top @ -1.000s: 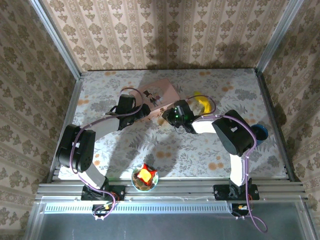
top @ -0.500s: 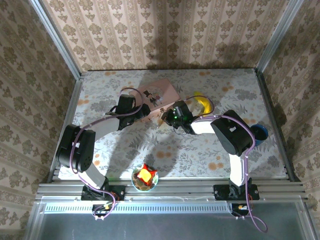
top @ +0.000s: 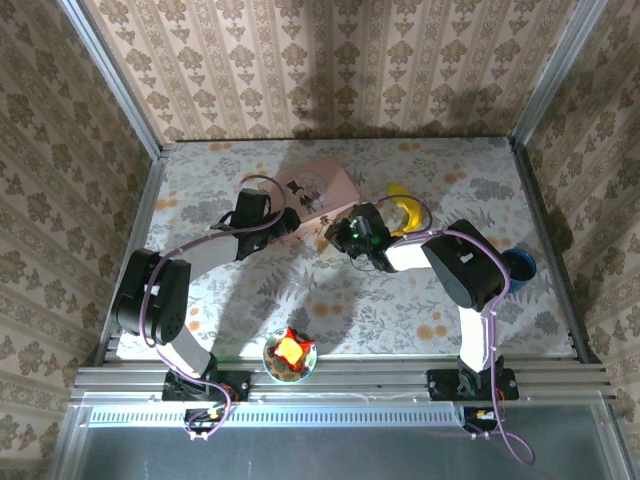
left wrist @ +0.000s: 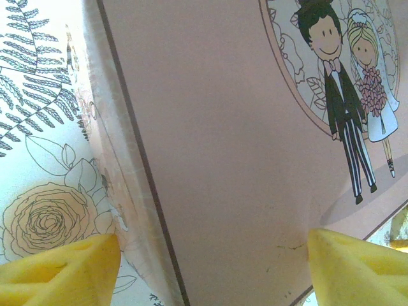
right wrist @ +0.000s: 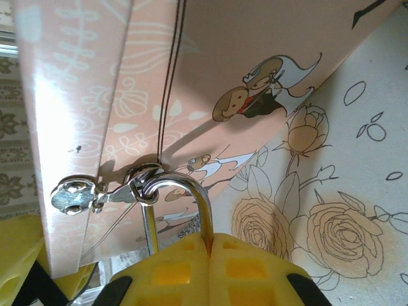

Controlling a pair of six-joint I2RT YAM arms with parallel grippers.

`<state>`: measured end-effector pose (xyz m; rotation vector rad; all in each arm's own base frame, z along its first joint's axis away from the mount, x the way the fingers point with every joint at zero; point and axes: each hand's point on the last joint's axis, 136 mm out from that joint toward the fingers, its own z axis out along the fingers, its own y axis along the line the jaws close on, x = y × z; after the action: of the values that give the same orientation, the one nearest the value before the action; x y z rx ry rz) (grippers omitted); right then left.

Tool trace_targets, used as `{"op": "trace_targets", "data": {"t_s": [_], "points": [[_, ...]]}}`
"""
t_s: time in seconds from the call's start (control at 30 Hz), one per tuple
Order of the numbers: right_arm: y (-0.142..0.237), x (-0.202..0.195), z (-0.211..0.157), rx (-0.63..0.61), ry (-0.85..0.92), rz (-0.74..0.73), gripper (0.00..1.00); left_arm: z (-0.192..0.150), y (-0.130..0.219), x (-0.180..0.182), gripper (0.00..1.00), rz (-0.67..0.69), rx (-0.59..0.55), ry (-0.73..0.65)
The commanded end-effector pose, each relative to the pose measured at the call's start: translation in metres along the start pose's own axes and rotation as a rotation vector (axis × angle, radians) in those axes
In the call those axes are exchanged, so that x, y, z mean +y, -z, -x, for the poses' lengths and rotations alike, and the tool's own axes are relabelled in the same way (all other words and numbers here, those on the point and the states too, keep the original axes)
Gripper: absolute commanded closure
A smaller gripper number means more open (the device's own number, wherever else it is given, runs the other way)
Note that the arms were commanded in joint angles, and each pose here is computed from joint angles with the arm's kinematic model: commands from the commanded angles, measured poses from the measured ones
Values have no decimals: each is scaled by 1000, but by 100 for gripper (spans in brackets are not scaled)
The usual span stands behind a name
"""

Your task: Unlock the padlock with the key

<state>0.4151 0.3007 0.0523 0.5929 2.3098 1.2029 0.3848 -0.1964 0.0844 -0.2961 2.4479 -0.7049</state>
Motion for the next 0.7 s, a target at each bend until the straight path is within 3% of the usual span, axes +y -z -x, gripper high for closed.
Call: {"op": "trace_targets", "data": {"t_s": [0.0,0.43,0.67], "points": [[-1,-5,19,-56,-65,27,100,-41,-1,71,24,260,126,48],[0,-16,38,-182,-270,103,100,-42,1,73,24,258,121,57],[10,-13,52,-263,-285,99,100,-48,-3,69,24,240,125,73]]}}
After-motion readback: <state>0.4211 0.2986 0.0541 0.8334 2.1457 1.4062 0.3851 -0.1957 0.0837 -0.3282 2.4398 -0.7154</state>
